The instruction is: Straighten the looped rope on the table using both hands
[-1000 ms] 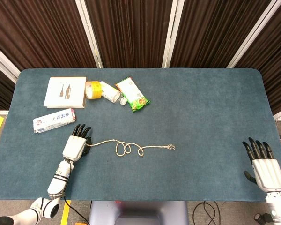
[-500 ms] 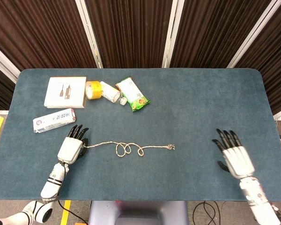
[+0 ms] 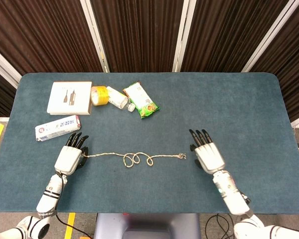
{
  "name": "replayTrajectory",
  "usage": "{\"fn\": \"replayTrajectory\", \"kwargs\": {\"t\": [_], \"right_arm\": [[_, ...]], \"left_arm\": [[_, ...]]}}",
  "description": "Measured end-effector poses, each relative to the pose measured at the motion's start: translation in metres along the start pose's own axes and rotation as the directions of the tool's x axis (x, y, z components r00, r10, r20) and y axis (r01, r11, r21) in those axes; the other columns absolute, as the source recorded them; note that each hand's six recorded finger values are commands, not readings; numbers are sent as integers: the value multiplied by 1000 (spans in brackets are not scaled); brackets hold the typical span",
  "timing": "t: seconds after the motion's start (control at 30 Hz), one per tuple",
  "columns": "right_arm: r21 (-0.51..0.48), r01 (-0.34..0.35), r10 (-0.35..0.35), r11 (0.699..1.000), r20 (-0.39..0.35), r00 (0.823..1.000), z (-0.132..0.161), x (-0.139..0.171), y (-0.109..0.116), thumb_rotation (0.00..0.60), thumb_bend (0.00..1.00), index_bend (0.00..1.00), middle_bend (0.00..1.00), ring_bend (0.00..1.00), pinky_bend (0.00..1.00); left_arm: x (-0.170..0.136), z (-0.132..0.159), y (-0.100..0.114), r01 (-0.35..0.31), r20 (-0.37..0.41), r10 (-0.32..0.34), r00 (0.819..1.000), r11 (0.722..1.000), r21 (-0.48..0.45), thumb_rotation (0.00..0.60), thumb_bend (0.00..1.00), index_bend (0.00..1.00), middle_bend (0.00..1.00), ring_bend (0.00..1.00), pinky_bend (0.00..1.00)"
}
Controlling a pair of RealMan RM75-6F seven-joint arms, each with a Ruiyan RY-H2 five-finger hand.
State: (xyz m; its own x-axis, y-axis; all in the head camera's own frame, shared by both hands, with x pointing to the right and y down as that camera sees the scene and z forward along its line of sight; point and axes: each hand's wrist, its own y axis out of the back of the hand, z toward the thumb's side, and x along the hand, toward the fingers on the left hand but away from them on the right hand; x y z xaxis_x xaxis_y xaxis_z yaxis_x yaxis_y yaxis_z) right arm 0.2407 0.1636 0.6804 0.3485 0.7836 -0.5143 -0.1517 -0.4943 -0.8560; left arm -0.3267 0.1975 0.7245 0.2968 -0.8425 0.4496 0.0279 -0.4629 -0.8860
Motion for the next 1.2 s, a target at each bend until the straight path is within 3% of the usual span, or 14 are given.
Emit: {"fn": "replayTrajectory", "kwargs": {"t": [0.23,0.53,1.2], "right_arm": [[28,-38,39,999,-13,999,27,-24,-18,600,361,565,0,0,0],[40,-80,81,996,-11,997,41,-38,-36,600,386,575,0,0,0],[65,-123,124,990,2,992,57,-58,-46,600,438,646,0,0,0]], "left_arm": [[1,-2,2,0,-3,0,1000,1000,3,600,441,686,145,1,84],[3,-3,1,8,-8,-7,1000,1000,6,600,440,686,147,1,84],[7,-11,2,6,-24,-6,1000,1000,9,600,440,685,145,2,84]]}}
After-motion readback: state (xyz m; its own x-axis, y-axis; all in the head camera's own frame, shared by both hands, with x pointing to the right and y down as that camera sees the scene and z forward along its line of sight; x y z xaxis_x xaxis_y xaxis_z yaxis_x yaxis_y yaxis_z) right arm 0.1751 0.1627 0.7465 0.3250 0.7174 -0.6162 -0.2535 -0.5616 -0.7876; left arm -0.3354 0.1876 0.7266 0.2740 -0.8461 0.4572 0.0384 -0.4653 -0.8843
